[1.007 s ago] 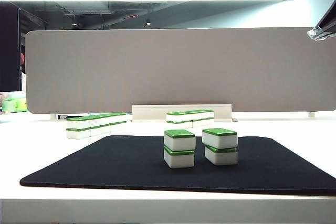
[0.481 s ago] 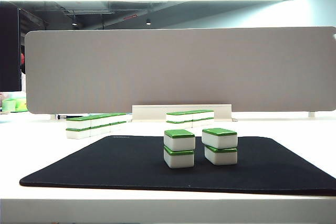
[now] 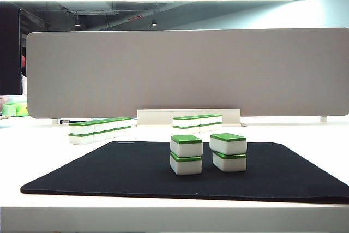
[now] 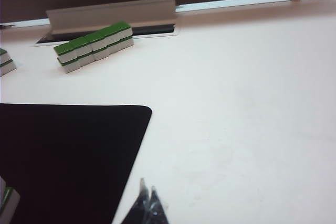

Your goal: Take a mahjong tile from the mahjong wall and then place it on the table close to you.

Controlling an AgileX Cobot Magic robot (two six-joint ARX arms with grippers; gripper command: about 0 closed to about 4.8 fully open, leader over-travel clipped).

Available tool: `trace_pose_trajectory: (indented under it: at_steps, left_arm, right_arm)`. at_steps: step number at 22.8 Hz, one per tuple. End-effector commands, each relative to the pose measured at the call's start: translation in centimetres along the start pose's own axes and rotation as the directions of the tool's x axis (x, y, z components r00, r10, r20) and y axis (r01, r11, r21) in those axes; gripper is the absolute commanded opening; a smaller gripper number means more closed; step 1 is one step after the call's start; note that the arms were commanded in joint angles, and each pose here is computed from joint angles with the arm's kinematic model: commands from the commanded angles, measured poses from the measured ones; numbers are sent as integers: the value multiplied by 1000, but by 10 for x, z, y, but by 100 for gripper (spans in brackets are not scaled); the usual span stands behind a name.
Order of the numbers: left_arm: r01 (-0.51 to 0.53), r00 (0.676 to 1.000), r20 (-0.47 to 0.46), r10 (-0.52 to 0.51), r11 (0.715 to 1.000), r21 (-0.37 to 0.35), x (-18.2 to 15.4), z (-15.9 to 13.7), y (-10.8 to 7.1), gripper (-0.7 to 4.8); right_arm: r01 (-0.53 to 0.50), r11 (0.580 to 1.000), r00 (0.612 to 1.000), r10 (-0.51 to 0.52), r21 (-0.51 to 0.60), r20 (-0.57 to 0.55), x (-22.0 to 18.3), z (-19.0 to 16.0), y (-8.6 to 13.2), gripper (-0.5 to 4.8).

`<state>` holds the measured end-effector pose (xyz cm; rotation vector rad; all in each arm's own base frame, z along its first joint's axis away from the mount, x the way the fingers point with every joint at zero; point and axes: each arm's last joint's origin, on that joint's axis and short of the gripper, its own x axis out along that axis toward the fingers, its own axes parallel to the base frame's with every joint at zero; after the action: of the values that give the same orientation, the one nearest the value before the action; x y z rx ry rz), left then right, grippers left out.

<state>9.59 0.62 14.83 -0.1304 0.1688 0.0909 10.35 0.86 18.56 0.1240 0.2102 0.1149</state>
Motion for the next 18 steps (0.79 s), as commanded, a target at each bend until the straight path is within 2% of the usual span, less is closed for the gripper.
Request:
trace_pose_trajectory:
  at_steps: [1,5,18]
  left_arm:
    - [6,1000,-12,-6,1000,4,0,-1,0,-6]
    - [6,1000,-12,-6,1000,4,0,-1,0,-6]
    - [6,1000,-12,-6,1000,4,0,-1,0,-6]
  right_arm:
    - [43,999,997,-42,-2,68,-3,-8,-3,-1]
    - [69,998,992,-69,3,104,-4,-17,-7,-1]
    - [86,996,995,-84,-34,57,-1,-36,-10,-1]
